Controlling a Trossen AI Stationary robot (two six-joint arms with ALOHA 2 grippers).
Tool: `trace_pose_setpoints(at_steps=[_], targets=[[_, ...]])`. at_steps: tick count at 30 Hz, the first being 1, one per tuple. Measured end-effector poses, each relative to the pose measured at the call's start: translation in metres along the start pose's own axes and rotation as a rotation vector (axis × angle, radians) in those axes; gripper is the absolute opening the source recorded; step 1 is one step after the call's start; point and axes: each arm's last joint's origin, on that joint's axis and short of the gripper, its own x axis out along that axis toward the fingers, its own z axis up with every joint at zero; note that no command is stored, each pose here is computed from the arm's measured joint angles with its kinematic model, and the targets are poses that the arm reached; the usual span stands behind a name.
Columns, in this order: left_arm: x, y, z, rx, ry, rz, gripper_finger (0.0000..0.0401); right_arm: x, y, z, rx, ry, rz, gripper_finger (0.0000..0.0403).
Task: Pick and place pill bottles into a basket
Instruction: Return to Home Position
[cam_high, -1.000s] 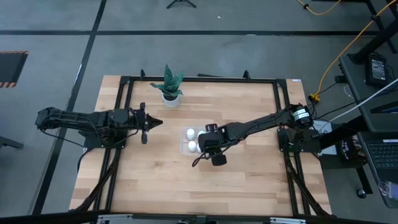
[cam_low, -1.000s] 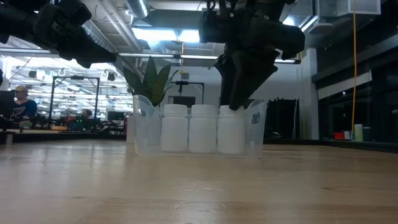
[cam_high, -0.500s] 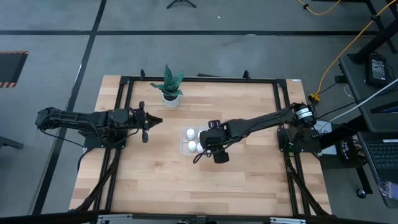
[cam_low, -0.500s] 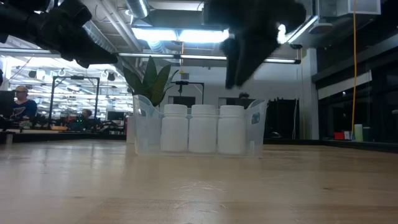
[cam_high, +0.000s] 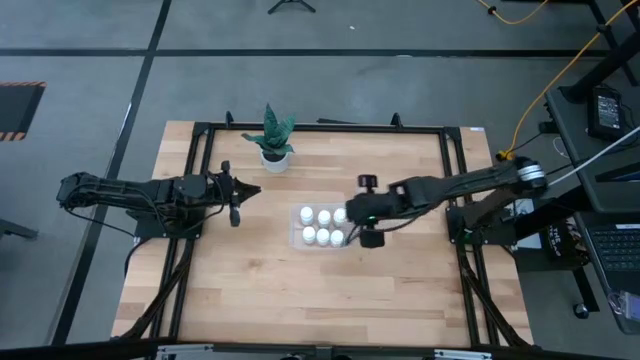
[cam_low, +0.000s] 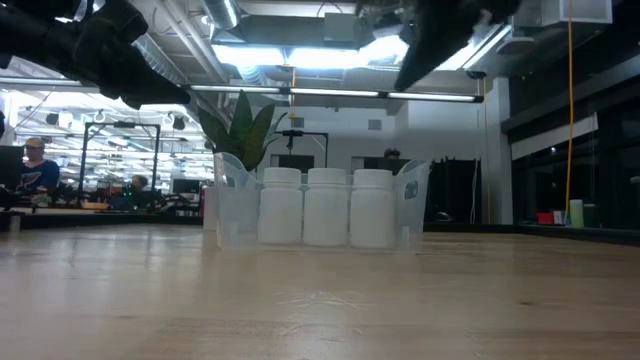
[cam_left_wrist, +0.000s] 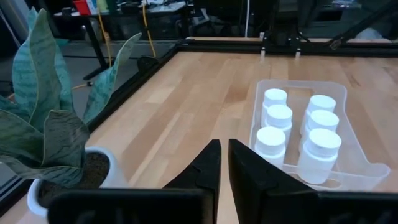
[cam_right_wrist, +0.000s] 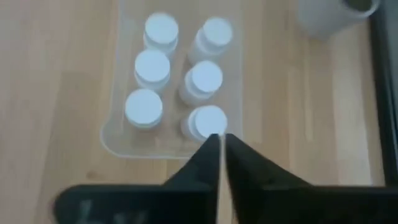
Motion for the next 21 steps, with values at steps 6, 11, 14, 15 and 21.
trace_pose_setpoints(at_steps=[6, 11, 14, 15, 21], targets=[[0.0, 0.0, 0.001, 0.053, -0.01, -0.019, 0.0014, 0.001, 0.002, -0.057, 0.112, -0.292, -0.01, 0.0014], [-0.002, -0.001, 0.005, 0.041, -0.08, -0.052, 0.0002, -0.003, -0.002, -0.092, 0.164, -0.454, -0.025, 0.0004], [-0.001, -0.002, -0.009, 0.066, -0.111, -0.097, 0.0002, -0.009, -0.011, -0.107, 0.203, -0.49, -0.049, 0.0003], [-0.001, -0.002, -0.014, 0.07, -0.135, -0.097, 0.0002, -0.011, -0.013, -0.111, 0.212, -0.502, -0.058, 0.0003], [-0.008, 0.001, -0.018, 0.092, -0.242, -0.091, 0.0002, -0.017, -0.023, -0.129, 0.191, -0.589, -0.035, 0.0002]])
